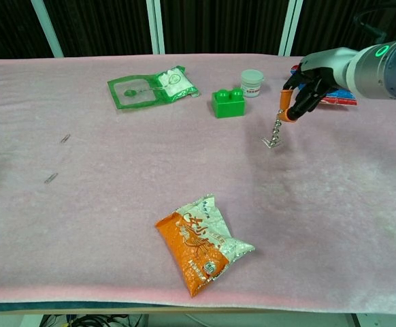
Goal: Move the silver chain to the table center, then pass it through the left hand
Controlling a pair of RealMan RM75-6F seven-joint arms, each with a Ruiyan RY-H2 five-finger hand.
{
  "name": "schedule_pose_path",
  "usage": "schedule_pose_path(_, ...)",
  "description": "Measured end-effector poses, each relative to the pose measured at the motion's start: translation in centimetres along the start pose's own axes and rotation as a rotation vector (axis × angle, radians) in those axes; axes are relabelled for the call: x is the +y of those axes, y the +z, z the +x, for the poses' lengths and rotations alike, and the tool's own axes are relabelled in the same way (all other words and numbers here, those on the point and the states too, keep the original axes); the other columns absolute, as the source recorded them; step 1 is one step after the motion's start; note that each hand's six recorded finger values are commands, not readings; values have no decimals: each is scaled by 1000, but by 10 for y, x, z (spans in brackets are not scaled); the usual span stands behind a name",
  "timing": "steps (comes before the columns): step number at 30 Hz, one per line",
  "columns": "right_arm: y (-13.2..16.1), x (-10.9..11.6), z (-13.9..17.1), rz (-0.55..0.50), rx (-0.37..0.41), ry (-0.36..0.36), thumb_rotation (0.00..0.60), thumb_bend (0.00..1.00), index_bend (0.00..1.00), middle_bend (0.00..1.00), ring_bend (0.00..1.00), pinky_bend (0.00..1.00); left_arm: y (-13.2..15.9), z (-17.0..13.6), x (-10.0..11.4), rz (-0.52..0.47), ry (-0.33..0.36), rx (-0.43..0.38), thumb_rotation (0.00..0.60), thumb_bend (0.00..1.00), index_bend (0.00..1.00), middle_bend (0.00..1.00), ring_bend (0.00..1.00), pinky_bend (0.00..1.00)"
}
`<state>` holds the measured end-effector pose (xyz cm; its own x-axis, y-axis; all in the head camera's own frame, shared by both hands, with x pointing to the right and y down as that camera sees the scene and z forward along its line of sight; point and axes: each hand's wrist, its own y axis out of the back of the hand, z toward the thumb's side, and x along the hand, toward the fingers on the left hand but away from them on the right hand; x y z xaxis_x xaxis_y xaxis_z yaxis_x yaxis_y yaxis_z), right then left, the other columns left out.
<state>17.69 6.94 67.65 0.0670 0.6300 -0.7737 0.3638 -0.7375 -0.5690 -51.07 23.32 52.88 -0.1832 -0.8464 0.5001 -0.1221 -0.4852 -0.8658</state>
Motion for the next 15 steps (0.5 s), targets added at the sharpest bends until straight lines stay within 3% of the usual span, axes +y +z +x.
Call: schedule_pose_path(15, 44, -28, -12, 9, 37, 43, 600, 364, 659, 93, 137, 207, -2, -2, 3, -16, 6, -6, 600, 218, 81, 85, 0, 0)
